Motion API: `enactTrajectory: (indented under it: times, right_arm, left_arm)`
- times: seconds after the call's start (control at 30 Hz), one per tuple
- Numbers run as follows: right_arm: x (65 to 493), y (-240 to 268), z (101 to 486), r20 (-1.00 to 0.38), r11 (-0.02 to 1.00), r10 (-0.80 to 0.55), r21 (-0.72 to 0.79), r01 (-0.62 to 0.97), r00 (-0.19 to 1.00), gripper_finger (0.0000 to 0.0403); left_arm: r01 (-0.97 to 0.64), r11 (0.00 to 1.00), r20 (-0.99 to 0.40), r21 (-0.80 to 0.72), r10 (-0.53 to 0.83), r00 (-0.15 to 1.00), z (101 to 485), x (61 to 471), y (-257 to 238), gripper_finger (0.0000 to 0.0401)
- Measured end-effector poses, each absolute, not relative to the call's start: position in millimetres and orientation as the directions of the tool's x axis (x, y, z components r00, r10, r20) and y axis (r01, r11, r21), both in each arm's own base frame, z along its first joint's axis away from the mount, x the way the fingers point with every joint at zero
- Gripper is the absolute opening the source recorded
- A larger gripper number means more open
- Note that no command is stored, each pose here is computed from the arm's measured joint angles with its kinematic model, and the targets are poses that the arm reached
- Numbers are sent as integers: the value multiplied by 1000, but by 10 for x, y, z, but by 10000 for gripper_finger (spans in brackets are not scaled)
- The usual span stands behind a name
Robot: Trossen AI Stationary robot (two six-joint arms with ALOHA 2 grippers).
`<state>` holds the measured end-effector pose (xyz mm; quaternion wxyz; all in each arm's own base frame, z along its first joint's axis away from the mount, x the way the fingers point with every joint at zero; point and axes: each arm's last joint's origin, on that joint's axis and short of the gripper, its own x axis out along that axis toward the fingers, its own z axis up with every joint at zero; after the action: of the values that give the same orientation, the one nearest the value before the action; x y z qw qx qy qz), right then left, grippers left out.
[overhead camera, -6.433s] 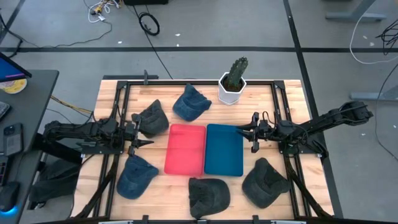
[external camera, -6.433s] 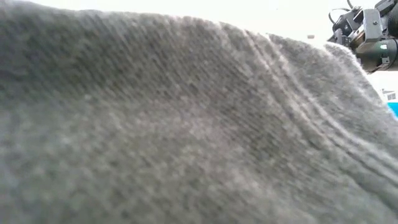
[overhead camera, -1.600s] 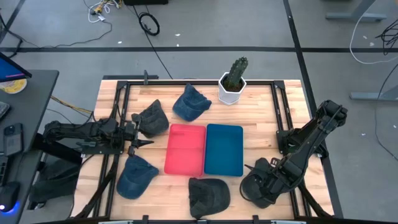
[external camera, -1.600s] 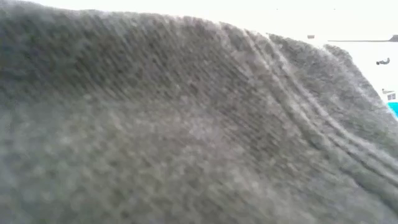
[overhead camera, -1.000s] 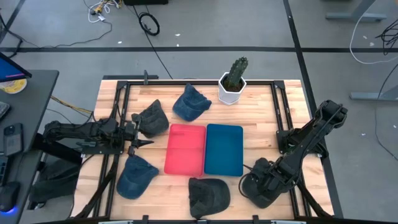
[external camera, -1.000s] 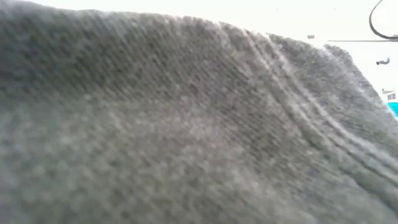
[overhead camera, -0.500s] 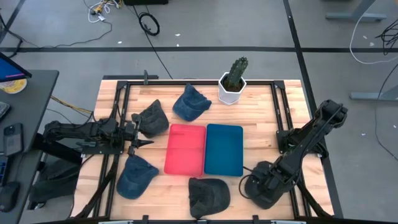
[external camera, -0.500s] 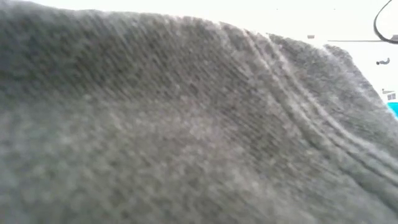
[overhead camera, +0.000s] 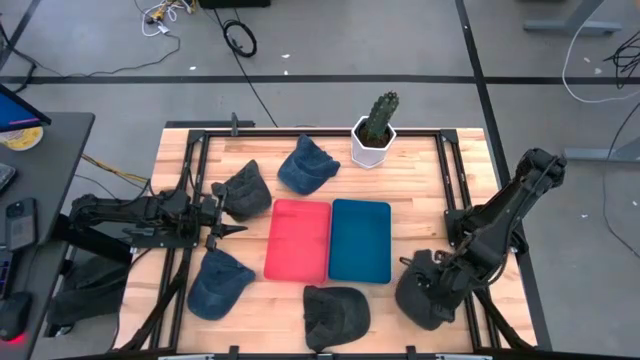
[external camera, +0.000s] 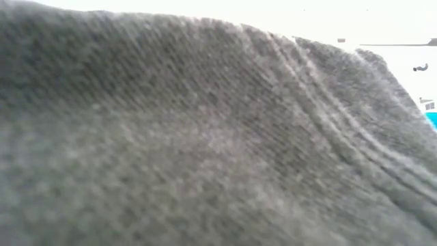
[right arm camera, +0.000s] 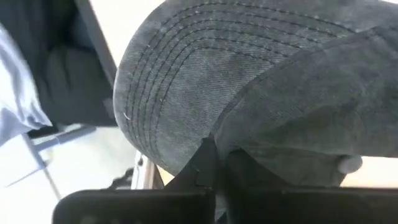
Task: Pick & Place hat
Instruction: Put the bottom right black cap into the blue bin
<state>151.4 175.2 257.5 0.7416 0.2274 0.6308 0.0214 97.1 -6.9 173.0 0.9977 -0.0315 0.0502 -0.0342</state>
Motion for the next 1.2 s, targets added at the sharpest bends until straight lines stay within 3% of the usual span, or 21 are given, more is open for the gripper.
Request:
enactTrajectory:
  times: [0.27,0.47,0.63,0.77,1.2]
  right_arm:
    - [1719,1592,3032,-870,976,181,216,24,460,4]
    - [1984,1306,3083,-845,994,96,105,-12,527,2]
    - [2204,1060,3124,-810,993,111,66,-99,576,2]
    - [2381,891,3074,-813,989,117,43,-142,571,2]
    - [2809,754,2552,-917,960,104,-8,-279,384,2]
  left_arm:
    - [65,996,-98,-66,-71,993,1730,971,-70,177]
    - [65,996,-98,-66,-71,993,1731,971,-69,177]
    - [65,996,-98,-66,-72,993,1731,971,-70,177]
    - [65,996,-98,-66,-71,993,1730,971,-69,177]
    - [65,996,-98,-66,-71,993,1731,971,-69,177]
